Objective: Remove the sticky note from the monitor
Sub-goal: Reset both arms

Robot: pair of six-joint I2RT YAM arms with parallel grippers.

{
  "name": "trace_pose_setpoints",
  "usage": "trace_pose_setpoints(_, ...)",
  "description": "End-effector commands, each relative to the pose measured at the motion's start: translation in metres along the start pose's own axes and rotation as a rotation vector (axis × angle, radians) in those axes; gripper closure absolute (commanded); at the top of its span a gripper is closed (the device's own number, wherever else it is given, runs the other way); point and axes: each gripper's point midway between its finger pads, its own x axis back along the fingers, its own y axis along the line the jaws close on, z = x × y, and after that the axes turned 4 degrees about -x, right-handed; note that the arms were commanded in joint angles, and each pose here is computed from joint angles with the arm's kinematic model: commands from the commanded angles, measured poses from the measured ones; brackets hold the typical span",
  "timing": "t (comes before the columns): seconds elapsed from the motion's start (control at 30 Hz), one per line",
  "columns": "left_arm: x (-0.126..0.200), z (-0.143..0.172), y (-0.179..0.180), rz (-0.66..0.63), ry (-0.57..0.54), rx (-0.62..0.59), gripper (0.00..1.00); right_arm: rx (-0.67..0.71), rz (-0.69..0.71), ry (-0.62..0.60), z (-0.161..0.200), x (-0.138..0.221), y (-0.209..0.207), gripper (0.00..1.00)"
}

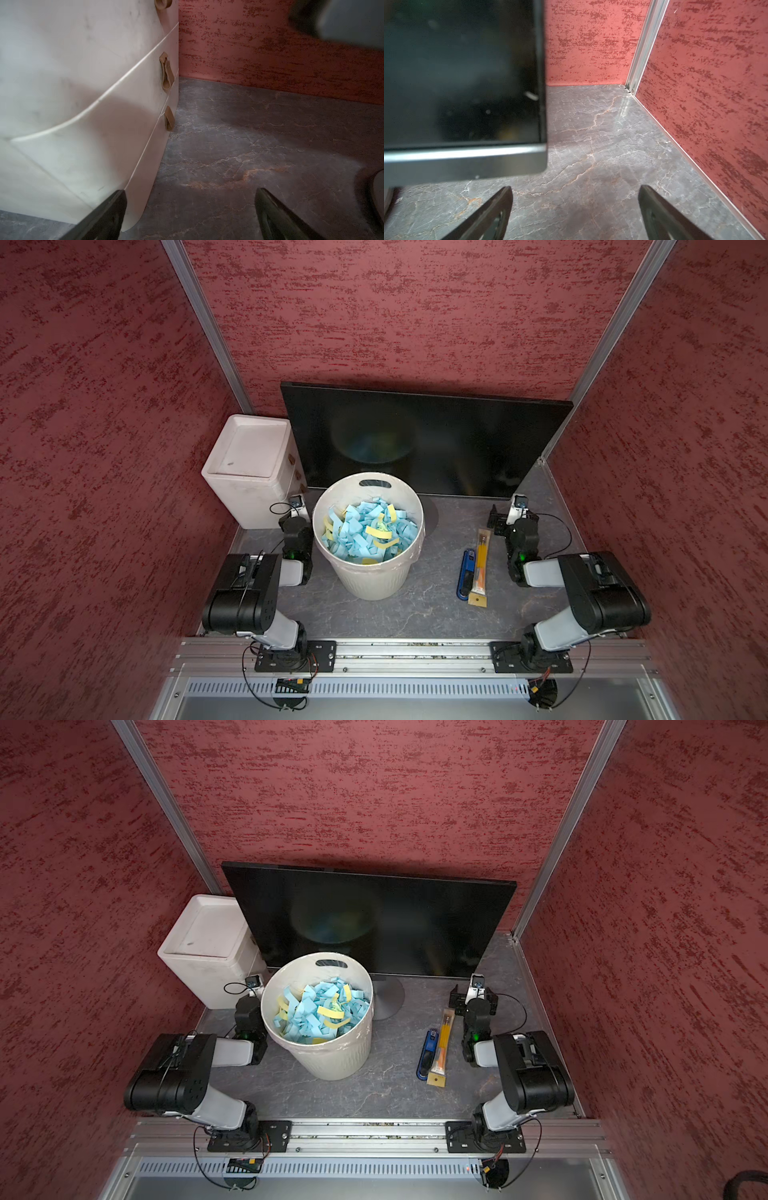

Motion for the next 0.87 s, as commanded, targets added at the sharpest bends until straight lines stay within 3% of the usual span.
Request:
trace_pose_setpoints(0.0, -0.0025, -0.0115, -0.0025, 0.02, -0.03, 0.001, 0.0, -0.019, -0.028, 0.004, -0.0027, -0.0034, 0.0041, 0.01)
trace_pose_setpoints(0.83, -0.0025, -0.0122, -0.0021, 0.018, -0.033, 0.002, 0.0, -0.021, -0.032, 0.003, -0.0035, -0.0036, 0.005, 0.02)
